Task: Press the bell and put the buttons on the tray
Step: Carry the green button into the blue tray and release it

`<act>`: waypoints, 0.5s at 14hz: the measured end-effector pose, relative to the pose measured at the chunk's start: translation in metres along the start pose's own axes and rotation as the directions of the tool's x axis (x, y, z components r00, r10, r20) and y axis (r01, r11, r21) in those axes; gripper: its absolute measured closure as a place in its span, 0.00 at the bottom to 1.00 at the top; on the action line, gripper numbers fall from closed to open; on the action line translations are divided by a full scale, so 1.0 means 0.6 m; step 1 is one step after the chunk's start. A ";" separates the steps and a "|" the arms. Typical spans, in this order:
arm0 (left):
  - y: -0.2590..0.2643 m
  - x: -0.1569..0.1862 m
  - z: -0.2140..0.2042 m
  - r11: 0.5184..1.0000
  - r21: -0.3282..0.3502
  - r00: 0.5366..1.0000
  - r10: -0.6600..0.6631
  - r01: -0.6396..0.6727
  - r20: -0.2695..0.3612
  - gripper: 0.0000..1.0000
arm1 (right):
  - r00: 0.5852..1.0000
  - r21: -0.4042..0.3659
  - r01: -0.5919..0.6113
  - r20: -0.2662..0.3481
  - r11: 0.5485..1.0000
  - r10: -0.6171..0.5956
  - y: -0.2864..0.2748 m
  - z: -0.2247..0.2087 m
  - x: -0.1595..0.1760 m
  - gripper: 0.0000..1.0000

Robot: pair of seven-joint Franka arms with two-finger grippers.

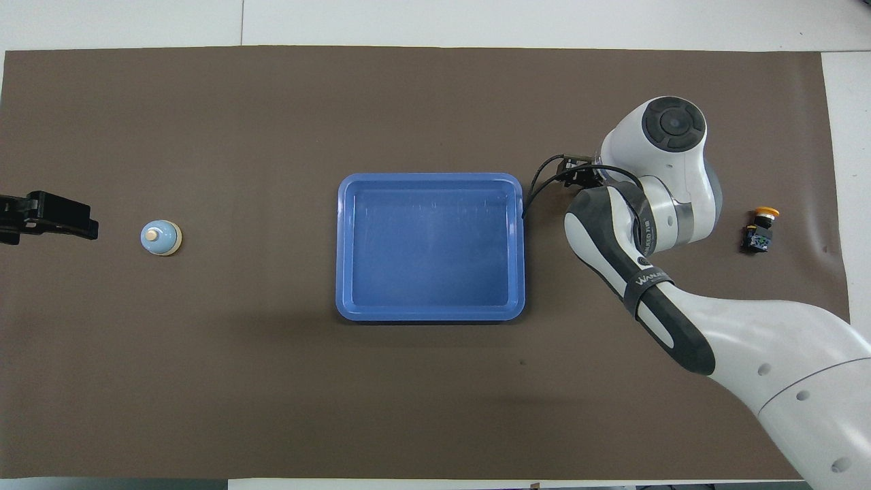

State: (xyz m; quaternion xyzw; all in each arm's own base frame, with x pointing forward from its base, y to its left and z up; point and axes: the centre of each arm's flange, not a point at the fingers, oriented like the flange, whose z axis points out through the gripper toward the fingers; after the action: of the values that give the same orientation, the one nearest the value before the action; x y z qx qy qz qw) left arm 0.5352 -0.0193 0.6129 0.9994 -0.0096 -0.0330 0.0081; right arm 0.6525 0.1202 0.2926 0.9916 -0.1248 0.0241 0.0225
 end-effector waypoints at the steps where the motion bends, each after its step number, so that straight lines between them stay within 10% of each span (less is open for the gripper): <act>1: 0.005 0.000 0.000 1.000 0.000 1.000 0.002 -0.002 0.000 0.00 | 1.000 0.000 0.000 0.000 1.000 0.000 0.000 0.000 0.000 0.22; 4: 0.013 0.000 0.000 1.000 0.001 1.000 0.006 -0.006 0.001 0.00 | 1.000 -0.003 -0.005 0.005 1.000 0.005 0.000 0.000 -0.001 0.58; 7: 0.019 -0.002 0.001 1.000 0.000 1.000 0.013 -0.013 0.006 0.00 | 1.000 -0.010 -0.016 0.019 1.000 0.016 -0.003 -0.001 -0.004 0.60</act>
State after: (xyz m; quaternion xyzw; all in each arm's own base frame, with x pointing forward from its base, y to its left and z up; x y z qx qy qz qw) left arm 0.5339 -0.0307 0.6124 0.9992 -0.0161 -0.0362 0.0081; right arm 0.6507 0.1227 0.2930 0.9907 -0.1330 0.0142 0.0259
